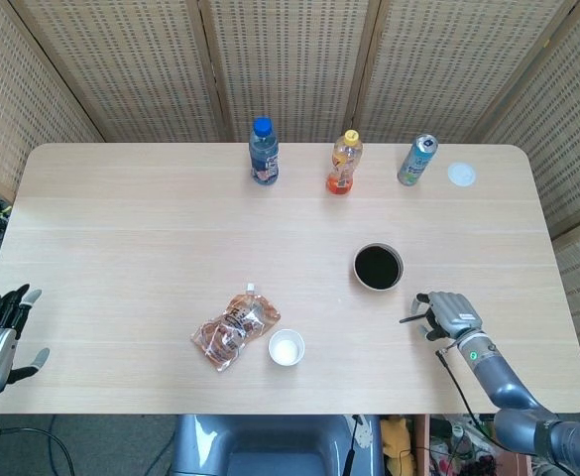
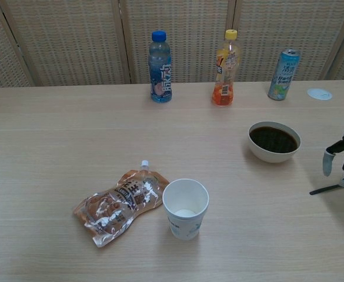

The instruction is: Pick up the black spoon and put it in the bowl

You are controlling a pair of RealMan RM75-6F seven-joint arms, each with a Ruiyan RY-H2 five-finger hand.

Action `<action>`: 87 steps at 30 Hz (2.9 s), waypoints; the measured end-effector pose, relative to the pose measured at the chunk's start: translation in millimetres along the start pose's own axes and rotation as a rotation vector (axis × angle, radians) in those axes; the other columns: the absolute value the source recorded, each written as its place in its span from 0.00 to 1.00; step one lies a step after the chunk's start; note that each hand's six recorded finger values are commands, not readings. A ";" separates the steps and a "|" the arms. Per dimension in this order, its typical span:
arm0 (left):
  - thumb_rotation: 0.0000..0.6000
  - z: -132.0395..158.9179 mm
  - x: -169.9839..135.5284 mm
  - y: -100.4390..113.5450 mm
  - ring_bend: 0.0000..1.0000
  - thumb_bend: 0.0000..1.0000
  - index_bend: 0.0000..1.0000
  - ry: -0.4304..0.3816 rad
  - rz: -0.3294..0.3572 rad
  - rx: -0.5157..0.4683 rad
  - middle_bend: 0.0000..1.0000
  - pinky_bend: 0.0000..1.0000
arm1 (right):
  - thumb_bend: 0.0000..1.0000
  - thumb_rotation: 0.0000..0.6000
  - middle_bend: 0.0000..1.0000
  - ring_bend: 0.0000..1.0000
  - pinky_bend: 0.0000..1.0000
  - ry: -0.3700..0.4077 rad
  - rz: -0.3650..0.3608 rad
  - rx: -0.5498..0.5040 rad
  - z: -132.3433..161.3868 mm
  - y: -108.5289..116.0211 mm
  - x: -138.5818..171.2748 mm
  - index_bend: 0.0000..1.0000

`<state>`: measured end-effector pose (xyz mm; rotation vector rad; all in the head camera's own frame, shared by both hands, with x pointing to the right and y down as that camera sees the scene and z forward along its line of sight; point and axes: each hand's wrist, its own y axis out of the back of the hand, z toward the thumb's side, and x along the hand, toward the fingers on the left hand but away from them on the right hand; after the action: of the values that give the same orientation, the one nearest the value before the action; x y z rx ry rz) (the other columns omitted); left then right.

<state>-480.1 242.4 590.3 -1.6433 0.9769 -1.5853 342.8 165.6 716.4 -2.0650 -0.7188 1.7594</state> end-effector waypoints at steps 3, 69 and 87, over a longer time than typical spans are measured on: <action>1.00 0.3 0.1 0.2 0.00 0.32 0.00 -0.003 0.001 0.000 0.00 0.00 | 0.52 1.00 0.94 0.99 1.00 0.019 -0.071 0.013 2.0 4.1 1.8 0.51; 1.00 -14.7 1.0 6.4 0.00 0.32 0.00 0.022 0.017 0.016 0.00 0.00 | 0.52 1.00 0.97 0.99 1.00 0.038 -0.126 0.490 22.4 -47.2 -30.1 0.55; 1.00 -17.7 -3.3 8.1 0.00 0.32 0.00 0.032 0.026 0.011 0.00 0.00 | 0.56 1.00 0.98 0.99 1.00 0.025 -0.122 0.454 17.0 -52.2 -27.6 0.63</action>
<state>-498.4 241.8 582.8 -1.5962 1.0000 -1.6010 314.8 191.3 764.8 -1.6974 -0.3810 1.6416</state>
